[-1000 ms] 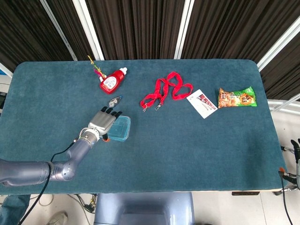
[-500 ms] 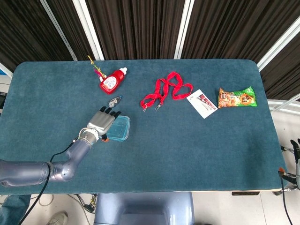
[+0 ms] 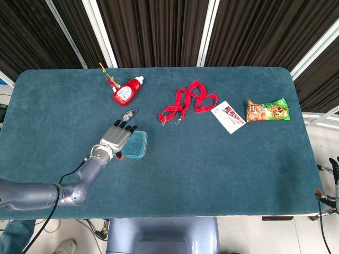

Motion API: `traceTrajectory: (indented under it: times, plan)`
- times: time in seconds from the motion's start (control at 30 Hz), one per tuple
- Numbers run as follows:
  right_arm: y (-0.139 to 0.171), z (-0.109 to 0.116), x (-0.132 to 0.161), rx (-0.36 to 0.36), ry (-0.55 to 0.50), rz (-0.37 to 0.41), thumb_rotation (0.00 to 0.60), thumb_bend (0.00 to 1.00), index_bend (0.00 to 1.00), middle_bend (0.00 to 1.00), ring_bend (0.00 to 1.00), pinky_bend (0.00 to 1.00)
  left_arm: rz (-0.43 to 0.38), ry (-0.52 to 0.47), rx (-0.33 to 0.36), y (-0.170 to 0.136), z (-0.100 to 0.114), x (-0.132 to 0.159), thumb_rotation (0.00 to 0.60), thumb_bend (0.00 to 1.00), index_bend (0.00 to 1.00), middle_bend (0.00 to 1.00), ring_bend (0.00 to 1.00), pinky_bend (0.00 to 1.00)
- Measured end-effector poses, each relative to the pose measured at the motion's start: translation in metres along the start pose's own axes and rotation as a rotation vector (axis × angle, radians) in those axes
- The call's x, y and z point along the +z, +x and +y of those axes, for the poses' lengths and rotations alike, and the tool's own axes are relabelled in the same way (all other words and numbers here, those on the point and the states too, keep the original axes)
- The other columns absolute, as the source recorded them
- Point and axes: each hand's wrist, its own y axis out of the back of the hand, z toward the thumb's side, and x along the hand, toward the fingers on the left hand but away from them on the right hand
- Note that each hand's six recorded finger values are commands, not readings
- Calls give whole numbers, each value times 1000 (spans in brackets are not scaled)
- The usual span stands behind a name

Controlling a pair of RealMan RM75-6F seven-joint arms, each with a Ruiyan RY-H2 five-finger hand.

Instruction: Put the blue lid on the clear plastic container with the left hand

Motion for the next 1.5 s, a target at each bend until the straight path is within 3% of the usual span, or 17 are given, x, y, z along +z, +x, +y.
traceTrajectory:
  times: [1.5]
  plan:
    - [-1, -1, -2, 4, -2, -7, 600, 312, 72, 51, 42, 0, 74, -5, 7, -3, -1, 6, 600, 221, 0, 234, 0, 0]
